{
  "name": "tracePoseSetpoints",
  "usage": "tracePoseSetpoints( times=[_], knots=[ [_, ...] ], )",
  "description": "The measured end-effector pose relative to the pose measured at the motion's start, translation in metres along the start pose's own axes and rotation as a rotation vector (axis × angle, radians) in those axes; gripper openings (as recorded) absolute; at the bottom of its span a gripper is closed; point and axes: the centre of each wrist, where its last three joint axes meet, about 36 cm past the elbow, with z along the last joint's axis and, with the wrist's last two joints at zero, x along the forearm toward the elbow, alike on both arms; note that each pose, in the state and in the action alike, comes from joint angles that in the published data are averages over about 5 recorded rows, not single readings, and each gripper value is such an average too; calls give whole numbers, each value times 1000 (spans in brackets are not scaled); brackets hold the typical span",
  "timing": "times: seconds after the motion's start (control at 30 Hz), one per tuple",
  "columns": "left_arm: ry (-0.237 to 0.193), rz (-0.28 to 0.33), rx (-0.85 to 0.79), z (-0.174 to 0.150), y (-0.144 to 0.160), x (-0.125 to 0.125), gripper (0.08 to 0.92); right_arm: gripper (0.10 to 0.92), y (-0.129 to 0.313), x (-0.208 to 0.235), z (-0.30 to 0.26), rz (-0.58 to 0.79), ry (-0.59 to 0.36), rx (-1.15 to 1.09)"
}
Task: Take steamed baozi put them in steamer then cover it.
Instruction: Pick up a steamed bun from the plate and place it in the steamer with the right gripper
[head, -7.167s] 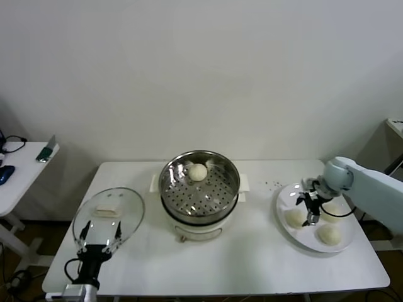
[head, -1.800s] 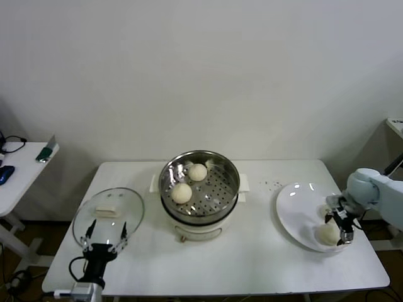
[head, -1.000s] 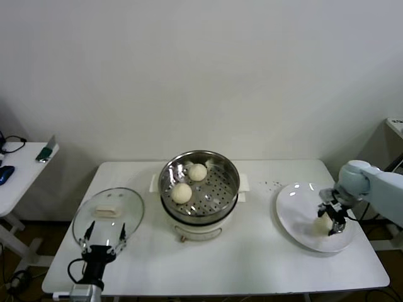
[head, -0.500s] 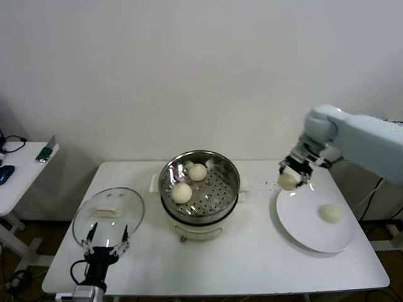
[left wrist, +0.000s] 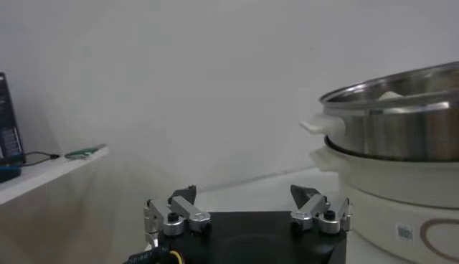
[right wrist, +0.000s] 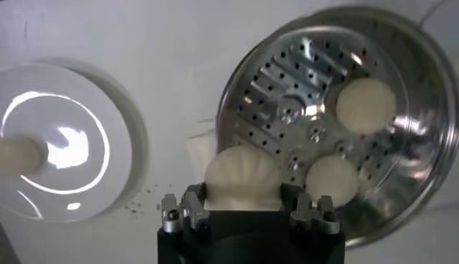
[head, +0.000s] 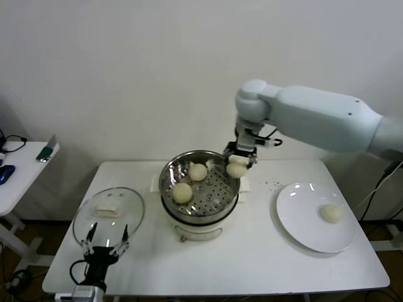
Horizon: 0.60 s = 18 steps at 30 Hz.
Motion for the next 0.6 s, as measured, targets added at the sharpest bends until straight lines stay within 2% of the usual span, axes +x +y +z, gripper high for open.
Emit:
tracePoseSetpoints(
  times=[0.3, 0.6],
  knots=[
    [1, -1, -1, -1, 2, 0, 823, 680, -61, -42, -38, -35, -42, 178],
    [15, -7, 0, 3, 7, 3, 823, 691, -86, -78, -64, -56, -82, 261]
  ],
)
